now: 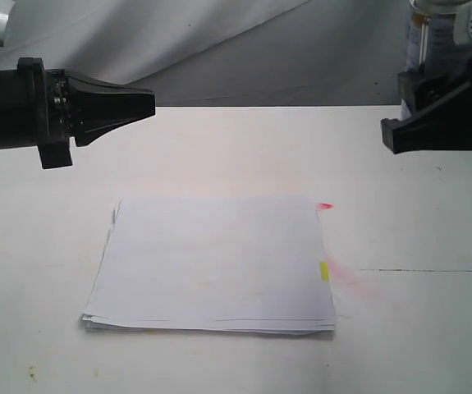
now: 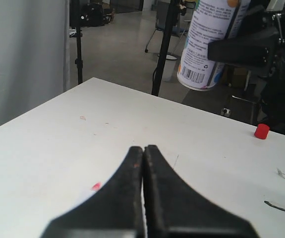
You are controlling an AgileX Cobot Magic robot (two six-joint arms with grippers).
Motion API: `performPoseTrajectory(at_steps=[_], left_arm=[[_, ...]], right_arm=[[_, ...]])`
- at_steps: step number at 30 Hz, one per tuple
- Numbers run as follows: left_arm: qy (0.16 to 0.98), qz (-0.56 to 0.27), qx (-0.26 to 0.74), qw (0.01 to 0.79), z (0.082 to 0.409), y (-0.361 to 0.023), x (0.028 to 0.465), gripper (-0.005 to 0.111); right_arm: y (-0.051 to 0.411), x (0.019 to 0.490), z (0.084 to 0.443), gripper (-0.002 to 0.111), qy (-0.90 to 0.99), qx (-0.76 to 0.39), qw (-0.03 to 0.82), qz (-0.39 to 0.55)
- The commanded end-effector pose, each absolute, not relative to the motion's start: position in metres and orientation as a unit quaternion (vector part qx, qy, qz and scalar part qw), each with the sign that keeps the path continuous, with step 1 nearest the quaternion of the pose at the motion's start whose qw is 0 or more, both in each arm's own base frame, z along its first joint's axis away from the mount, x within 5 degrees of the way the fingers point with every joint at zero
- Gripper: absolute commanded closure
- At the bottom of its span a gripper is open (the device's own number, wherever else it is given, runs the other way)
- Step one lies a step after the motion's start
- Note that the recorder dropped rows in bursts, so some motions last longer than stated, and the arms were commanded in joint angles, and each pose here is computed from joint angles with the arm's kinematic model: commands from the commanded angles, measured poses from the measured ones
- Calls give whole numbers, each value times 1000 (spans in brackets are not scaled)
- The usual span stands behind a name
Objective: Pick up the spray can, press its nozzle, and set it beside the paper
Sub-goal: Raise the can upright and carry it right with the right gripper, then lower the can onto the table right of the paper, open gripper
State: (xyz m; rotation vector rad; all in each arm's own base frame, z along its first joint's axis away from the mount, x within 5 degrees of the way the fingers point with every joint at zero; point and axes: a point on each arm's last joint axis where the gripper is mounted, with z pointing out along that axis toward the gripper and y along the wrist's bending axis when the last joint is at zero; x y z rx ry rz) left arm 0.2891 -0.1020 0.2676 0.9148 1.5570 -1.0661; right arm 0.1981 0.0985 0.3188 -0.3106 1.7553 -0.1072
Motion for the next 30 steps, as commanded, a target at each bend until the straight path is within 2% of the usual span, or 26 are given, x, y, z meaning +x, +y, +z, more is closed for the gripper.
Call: performPoseTrajectory(at_steps=[1, 9, 18, 25, 30], left_arm=[[644, -442, 371, 502, 269, -101, 289, 107], [644, -442, 371, 502, 269, -101, 289, 107], [644, -442, 371, 502, 269, -101, 289, 107], [644, -442, 371, 502, 269, -101, 289, 107], [644, -442, 371, 502, 269, -101, 289, 107]], right_arm=[[90, 210, 338, 108, 765, -164, 622, -28], [77, 227, 324, 108, 754, -197, 622, 79], [74, 261, 260, 108, 773, -206, 589, 112], [74, 274, 206, 108, 749, -213, 622, 83], [79, 286, 166, 108, 756, -214, 610, 99]])
